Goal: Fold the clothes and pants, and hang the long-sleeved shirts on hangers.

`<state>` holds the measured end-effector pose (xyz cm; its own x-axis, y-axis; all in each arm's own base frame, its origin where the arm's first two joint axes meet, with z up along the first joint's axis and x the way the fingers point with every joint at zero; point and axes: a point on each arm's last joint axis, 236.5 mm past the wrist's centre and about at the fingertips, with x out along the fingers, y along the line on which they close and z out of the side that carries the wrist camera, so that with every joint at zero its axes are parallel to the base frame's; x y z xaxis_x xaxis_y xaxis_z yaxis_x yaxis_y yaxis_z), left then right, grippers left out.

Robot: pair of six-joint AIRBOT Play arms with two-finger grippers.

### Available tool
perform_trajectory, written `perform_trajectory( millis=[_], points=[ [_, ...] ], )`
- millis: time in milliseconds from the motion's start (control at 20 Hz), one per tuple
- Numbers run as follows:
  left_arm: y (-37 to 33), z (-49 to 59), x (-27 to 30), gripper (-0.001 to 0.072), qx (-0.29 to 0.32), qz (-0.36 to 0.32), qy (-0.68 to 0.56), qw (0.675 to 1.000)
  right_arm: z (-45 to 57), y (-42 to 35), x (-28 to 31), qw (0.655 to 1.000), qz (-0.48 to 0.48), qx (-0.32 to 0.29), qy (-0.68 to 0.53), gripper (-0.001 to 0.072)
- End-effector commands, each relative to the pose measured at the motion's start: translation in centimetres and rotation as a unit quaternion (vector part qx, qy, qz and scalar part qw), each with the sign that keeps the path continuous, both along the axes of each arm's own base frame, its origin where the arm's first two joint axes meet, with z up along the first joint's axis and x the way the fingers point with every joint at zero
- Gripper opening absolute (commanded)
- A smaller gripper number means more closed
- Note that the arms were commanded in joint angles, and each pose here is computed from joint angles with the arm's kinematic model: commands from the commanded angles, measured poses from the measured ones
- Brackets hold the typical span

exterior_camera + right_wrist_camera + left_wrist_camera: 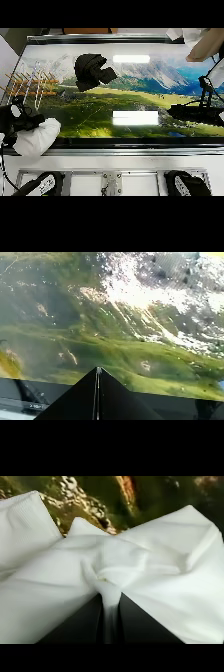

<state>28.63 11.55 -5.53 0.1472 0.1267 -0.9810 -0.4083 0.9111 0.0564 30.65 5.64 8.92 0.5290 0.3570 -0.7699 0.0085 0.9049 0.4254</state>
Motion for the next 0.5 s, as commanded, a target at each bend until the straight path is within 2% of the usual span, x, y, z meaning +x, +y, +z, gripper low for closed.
perform_trajectory(
  millis=[0, 150, 350, 450],
  points=[
    [-4.3, 4.5, 2.5, 0.0019, -0.04, -0.045, -0.067, 0.996, 0.0, 0.0, 0.0, 1.0, 0.0, 0.0, 0.001, 0.0042],
    [-12.7, 14.4, 4.5, 0.0019, -0.066, -0.156, -0.179, 0.969, 0.1, 0.2, 0.0, 1.0, 0.001, 0.005, 0.0, 0.0042],
    [-26.2, 25.8, 2.6, 0.0019, -0.125, -0.317, -0.318, 0.885, 1.3, 2.5, -0.1, 0.998, 0.01, 0.065, -0.003, 0.0042],
    [-31.7, 29.1, 1.0, 0.0018, -0.159, -0.376, -0.352, 0.842, 2.6, 2.1, 1.0, 0.997, 0.009, 0.06, -0.037, 0.0042]
  ],
)
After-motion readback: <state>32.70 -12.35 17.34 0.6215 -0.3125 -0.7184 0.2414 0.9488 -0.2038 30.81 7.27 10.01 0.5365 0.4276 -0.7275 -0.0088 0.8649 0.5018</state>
